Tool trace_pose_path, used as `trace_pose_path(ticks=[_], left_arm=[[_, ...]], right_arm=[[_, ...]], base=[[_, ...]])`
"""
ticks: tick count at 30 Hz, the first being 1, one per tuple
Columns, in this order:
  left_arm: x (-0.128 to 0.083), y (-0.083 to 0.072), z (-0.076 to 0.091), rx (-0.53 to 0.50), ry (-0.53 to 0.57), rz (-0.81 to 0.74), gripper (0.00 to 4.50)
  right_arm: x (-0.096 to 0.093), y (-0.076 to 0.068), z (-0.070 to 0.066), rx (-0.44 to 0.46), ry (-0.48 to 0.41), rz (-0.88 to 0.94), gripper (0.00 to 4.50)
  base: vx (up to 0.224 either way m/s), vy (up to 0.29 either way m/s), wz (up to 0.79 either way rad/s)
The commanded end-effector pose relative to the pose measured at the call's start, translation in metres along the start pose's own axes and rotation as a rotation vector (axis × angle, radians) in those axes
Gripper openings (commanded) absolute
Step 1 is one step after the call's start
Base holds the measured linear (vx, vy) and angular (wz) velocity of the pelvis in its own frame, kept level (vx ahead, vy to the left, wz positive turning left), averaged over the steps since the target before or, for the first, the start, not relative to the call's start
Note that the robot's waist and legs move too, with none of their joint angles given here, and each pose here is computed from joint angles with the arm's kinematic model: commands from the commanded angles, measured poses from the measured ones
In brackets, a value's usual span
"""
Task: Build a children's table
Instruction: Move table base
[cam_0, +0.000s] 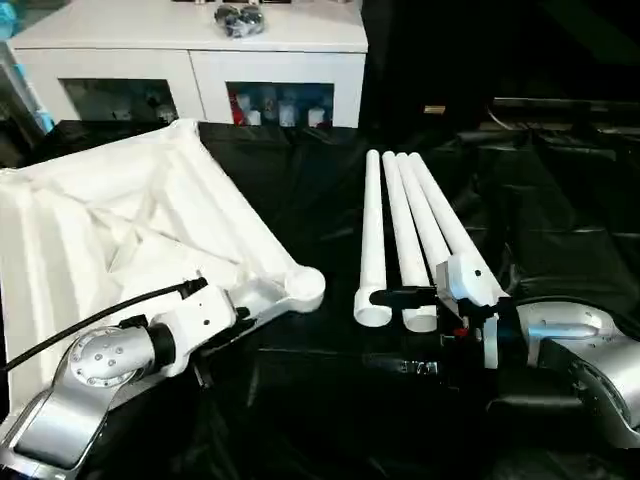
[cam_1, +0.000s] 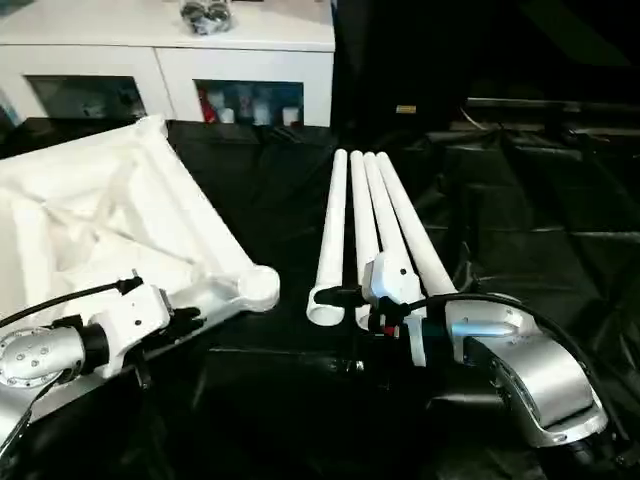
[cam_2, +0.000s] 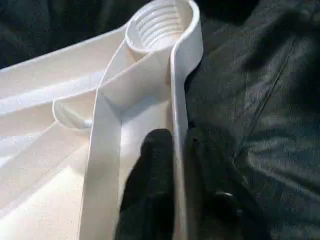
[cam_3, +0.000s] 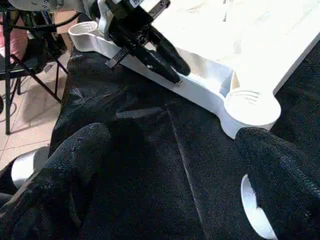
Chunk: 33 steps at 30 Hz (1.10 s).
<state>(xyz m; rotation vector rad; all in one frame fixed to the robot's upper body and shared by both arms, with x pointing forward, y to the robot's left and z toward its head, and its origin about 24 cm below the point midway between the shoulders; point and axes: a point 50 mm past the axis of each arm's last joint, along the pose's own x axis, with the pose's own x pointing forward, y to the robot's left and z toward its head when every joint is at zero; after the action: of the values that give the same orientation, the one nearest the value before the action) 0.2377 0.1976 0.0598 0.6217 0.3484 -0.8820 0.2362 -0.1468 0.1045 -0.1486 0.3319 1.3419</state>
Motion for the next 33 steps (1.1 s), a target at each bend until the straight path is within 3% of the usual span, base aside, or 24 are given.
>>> trace_pose_path(ticks=[1,7,16,20,23,25,26,31,33], left_arm=[[-0.005,0.002,-0.001,0.014,-0.017,-0.006,0.90],[-0.012,0.001,0.002,0.004,-0.075,-0.058,1.35],[-0.010,0.008,0.011,-0.052,-0.124,-0.010,2.00],[-0.009,0.014,0.031,-0.150,-0.241,0.055,2.00],[-0.008,0.016,0.033,-0.160,-0.247,0.079,2.00],[-0.005,0.018,0.038,-0.196,-0.267,0.108,2.00],[-0.004,0.018,0.040,-0.208,-0.277,0.109,2.00],[-0.002,0.014,0.047,-0.218,-0.276,0.060,2.00],[-0.003,0.012,0.050,-0.230,-0.285,0.009,2.00]], right_arm=[[-0.002,-0.002,0.002,-0.014,0.001,-0.009,4.50],[-0.003,-0.002,0.002,-0.014,-0.003,-0.017,4.50],[0.003,-0.005,0.006,-0.015,-0.035,-0.047,4.50],[0.018,-0.023,0.012,0.019,-0.082,-0.219,4.50],[0.025,-0.040,0.013,0.066,-0.094,-0.373,4.50],[0.035,-0.063,0.014,0.205,-0.128,-0.578,4.50],[0.038,-0.069,0.015,0.240,-0.135,-0.622,4.50],[0.043,-0.086,0.017,0.290,-0.132,-0.747,4.50],[0.044,-0.095,0.015,0.342,-0.088,-0.809,4.50]], base=[[0.000,0.000,0.00],[0.000,0.000,0.00],[0.000,0.000,0.00],[0.000,0.000,0.00],[0.000,0.000,0.00],[0.000,0.000,0.00],[0.000,0.000,0.00],[0.000,0.000,0.00],[0.000,0.000,0.00]])
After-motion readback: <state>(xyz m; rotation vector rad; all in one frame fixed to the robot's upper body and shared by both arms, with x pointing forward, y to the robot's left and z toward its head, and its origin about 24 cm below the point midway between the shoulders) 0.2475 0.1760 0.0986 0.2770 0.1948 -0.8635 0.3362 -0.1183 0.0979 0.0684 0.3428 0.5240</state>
